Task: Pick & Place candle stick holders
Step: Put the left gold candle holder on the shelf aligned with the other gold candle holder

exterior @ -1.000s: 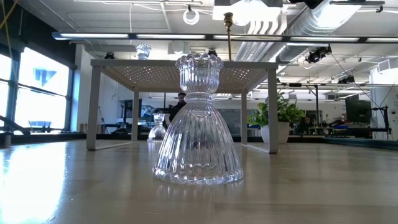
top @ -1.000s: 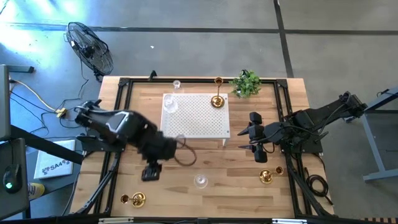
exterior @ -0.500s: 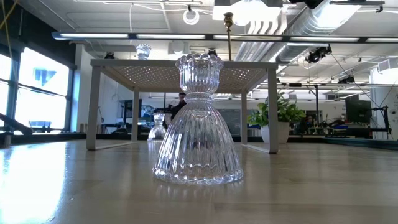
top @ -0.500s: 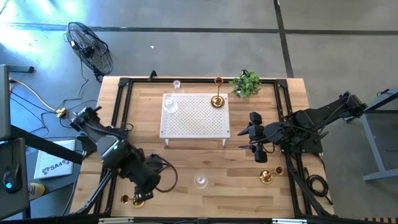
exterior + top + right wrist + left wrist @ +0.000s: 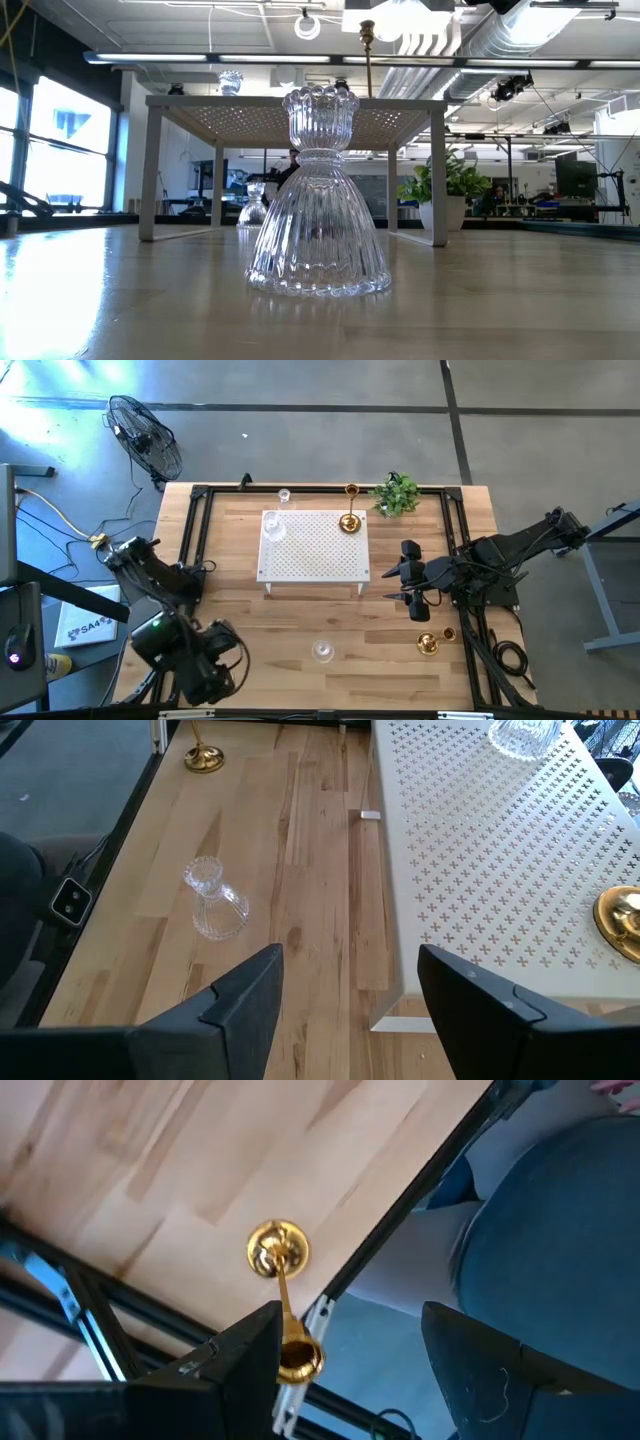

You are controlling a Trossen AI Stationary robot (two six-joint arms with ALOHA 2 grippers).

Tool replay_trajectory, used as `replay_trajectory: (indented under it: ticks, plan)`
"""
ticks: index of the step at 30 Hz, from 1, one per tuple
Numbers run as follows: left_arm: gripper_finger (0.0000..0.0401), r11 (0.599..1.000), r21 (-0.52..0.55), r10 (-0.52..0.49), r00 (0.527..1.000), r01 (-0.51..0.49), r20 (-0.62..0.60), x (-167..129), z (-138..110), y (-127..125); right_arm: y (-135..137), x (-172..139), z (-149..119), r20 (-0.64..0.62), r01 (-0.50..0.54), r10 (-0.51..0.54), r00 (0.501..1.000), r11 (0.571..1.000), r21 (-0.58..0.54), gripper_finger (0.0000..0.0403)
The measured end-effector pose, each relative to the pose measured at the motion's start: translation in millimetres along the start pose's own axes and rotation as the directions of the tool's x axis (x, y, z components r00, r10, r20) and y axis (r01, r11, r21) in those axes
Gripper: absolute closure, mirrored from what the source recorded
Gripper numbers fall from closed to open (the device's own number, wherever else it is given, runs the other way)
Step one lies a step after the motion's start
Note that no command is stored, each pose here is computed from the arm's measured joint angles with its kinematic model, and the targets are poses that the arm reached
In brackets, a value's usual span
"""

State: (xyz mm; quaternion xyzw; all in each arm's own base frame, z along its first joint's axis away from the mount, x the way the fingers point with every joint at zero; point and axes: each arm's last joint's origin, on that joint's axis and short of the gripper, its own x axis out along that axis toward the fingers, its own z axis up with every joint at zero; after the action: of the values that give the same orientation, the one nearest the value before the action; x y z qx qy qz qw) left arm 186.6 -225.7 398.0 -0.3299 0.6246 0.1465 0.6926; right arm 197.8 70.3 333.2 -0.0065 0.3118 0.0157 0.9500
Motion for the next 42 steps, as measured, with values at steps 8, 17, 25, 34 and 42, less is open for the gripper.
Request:
replay_trajectory:
  ticks: [8,17,25,34,42]
  plan:
    - [0.0168,0.993,-0.118,0.000,1.000,-0.001,-0.011,-0.3,-22.8,0.9,0.0,0.0,0.0,0.000,0.000,0.000,1.000,1.000,0.000,0.0178]
    - [0.0168,0.965,-0.263,0.008,0.999,-0.017,-0.034,1.1,-44.0,1.9,0.0,0.0,0.0,0.000,0.000,0.000,1.000,1.000,0.000,0.0178]
    - [0.0168,0.946,-0.318,0.037,0.997,-0.059,-0.075,8.5,-53.9,-1.2,0.0,0.0,0.0,0.000,0.000,0.000,1.000,1.000,0.000,0.0178]
    - [0.0168,0.940,-0.321,0.091,0.992,-0.115,-0.089,25.8,-56.1,-8.9,0.2,0.0,0.7,0.007,-0.001,0.001,1.000,1.000,0.002,0.0178]
    - [0.0168,0.924,-0.306,0.186,0.968,-0.230,-0.168,45.0,-58.9,-3.9,0.1,0.0,0.7,0.007,-0.001,0.001,1.000,1.000,0.002,0.0178]
